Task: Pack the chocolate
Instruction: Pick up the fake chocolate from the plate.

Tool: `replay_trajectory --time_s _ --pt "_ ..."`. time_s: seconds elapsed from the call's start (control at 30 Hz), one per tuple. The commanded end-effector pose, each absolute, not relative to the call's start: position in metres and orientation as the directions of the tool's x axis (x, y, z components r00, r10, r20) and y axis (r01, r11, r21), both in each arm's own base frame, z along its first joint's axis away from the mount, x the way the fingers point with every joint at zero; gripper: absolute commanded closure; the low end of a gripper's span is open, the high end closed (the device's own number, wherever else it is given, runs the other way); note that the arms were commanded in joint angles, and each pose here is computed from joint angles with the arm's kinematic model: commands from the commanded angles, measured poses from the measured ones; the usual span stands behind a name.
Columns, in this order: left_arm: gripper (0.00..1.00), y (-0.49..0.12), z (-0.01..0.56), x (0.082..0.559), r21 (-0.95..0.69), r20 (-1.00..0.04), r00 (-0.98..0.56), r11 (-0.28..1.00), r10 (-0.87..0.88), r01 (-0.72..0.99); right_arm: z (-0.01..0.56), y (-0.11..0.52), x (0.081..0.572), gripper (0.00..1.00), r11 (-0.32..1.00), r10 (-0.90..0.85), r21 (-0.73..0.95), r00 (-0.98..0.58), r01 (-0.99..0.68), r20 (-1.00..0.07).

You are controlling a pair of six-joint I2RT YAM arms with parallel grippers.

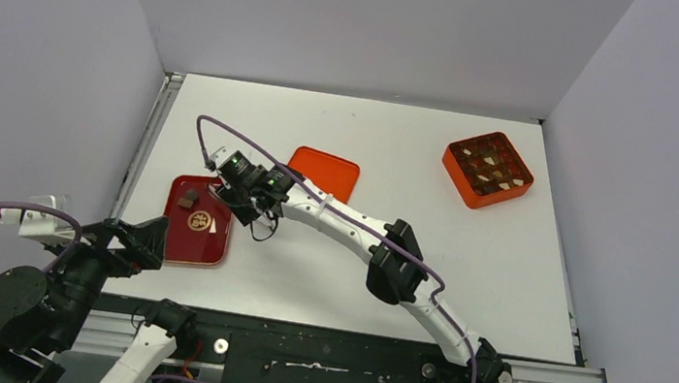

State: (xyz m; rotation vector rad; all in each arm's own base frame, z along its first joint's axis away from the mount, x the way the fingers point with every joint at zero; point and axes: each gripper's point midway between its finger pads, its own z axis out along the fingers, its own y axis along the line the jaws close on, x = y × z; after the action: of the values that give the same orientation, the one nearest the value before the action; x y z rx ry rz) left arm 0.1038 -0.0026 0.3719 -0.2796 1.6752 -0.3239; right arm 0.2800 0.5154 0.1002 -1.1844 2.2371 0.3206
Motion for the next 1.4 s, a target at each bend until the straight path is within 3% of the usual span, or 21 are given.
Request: replay_trajectory --time_s 0.0,0.43,1.03,1.37 --pt "0.03 0.000 0.385 0.105 -0.376 -0.925 -0.067 0.927 -0.374 0.016 0.105 0.521 0.281 0.63 0.581 -0.661 -0.056 -0.430 -0.812 -0.615" --pt "0.03 0.001 0.387 0.103 -0.376 -0.925 -0.058 0.926 -0.375 0.016 0.089 0.509 0.280 0.63 0.590 -0.693 -0.086 -0.450 -0.803 -0.563" --pt "0.03 0.002 0.388 0.099 -0.385 -0.922 -0.050 0.923 -0.383 0.020 0.098 0.530 0.229 0.64 0.498 -0.717 0.010 -0.418 -0.867 -0.557" --pt "0.03 0.002 0.390 0.096 -0.391 -0.920 -0.048 0.920 -0.390 0.024 0.109 0.525 0.240 0.63 0.555 -0.690 -0.038 -0.434 -0.831 -0.579"
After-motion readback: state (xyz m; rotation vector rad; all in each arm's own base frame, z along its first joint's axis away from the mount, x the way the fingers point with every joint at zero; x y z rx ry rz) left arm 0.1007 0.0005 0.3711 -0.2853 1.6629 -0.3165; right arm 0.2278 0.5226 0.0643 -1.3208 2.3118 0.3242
